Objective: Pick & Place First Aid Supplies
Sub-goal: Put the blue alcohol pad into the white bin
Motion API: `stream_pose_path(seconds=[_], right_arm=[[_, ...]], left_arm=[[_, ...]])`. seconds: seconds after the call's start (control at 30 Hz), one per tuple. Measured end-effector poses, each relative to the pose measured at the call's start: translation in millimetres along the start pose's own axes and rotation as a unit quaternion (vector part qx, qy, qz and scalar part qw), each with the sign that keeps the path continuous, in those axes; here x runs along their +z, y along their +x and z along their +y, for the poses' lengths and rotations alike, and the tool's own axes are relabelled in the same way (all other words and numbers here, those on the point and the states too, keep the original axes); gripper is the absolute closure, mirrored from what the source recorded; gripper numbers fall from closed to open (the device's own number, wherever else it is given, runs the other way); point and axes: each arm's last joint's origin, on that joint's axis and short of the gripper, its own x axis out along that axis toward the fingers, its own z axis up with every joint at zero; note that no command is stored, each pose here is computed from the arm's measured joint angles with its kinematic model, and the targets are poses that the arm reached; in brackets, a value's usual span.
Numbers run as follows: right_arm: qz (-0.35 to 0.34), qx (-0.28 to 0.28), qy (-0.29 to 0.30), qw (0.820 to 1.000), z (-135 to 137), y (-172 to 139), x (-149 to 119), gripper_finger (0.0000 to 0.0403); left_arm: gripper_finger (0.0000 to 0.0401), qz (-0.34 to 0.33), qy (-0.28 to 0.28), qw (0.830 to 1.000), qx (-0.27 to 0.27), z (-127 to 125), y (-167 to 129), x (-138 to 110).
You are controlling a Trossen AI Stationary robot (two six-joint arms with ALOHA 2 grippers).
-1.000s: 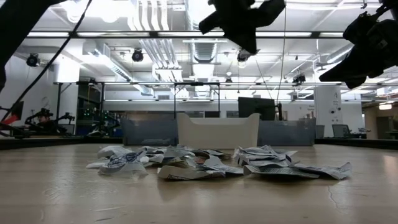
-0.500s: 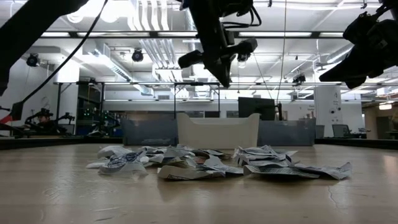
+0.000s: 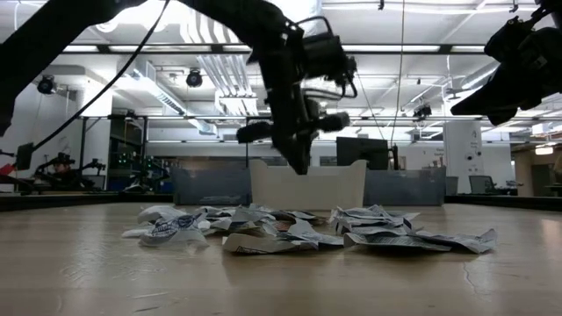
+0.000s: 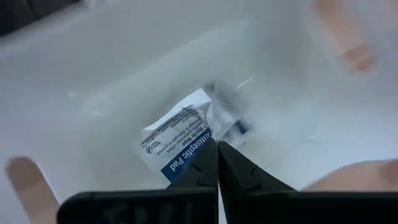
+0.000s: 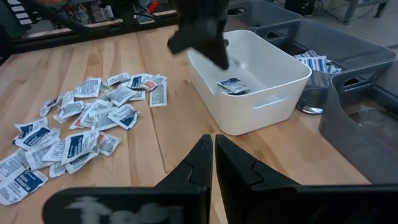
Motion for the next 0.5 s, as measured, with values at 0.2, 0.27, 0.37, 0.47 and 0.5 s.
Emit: stream_pose_path(seconds=[0.2,0.27,0.37,0.47,0.5], right_arm=[[0.000,0.000,0.000,1.000,0,0,0,0.0385],[0.000,0.000,0.000,1.000,0,0,0,0.0385],[0.000,0.000,0.000,1.000,0,0,0,0.0385],[0.000,0.000,0.000,1.000,0,0,0,0.0385],[0.000,0.000,0.000,1.000,0,0,0,0.0385]], left_arm=[[0.0401,0.001,-0.006,1.000,-0.002,5,17,-12],[0.0401,-0.002,-0.008,1.000,-0.005,5,18,-12],[0.0401,-0.004,0.003,1.000,-0.005,5,18,-12],[0.0401,-0.007,0.018,1.000,-0.008,4,19,-11],[0.0400,-0.010,0.023,1.000,-0.011,4,19,-11]])
